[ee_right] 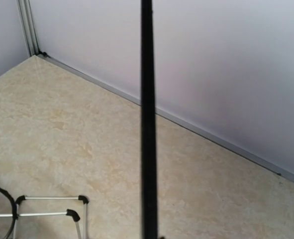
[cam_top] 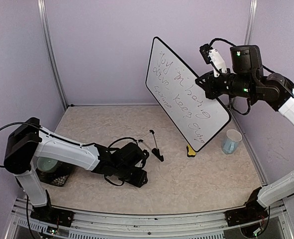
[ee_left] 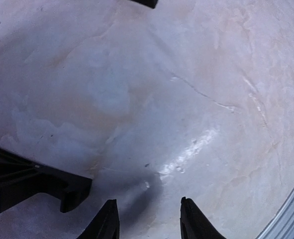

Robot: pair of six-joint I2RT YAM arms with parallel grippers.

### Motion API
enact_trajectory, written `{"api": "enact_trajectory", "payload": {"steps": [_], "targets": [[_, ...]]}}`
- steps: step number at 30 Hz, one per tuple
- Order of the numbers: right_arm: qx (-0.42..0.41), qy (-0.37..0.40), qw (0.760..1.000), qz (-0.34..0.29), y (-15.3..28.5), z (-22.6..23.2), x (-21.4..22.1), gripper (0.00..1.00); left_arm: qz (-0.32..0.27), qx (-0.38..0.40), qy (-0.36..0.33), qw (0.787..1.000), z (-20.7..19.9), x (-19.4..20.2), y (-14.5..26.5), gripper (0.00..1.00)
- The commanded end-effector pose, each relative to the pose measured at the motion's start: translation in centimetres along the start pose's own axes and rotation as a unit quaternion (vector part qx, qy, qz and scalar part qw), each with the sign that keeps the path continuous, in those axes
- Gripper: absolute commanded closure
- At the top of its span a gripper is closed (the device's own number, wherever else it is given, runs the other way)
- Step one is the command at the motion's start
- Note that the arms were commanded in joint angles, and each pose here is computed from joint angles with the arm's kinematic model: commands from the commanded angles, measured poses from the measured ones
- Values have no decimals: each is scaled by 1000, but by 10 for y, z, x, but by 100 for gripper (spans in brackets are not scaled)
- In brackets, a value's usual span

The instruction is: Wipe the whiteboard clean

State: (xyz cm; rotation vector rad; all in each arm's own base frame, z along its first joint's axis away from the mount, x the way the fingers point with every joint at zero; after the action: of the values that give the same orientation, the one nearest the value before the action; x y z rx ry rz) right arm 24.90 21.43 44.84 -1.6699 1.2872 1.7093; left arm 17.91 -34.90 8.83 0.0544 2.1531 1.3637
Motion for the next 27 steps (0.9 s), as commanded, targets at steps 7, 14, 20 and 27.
{"api": "enact_trajectory", "payload": {"steps": [7,14,20,27], "targets": [[16,-30,989,-142,24,-12,-57,100,-26,-119,51,991,40,12,-17,59],[-4,-26,990,-139,20,-7,-54,100,-40,-182,93,978,78,28,-2,60],[-24,-26,988,-148,21,-2,-58,100,-76,-190,131,970,105,29,22,66],[-66,-19,981,-182,35,4,-70,100,-128,-193,144,962,119,31,59,68]]}}
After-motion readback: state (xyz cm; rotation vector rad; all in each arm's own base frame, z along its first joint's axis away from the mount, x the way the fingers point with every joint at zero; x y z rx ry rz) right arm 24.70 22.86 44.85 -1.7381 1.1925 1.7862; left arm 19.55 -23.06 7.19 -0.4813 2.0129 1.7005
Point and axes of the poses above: each gripper's point midway between its finger pads, its own y axis back along the fingers, its own z axis along the line the jaws close on, x = y × z, the point moved 6 cm from there along y, back along the fingers, and after that the axes turned 4 degrees about y, right-handed, at the moved point
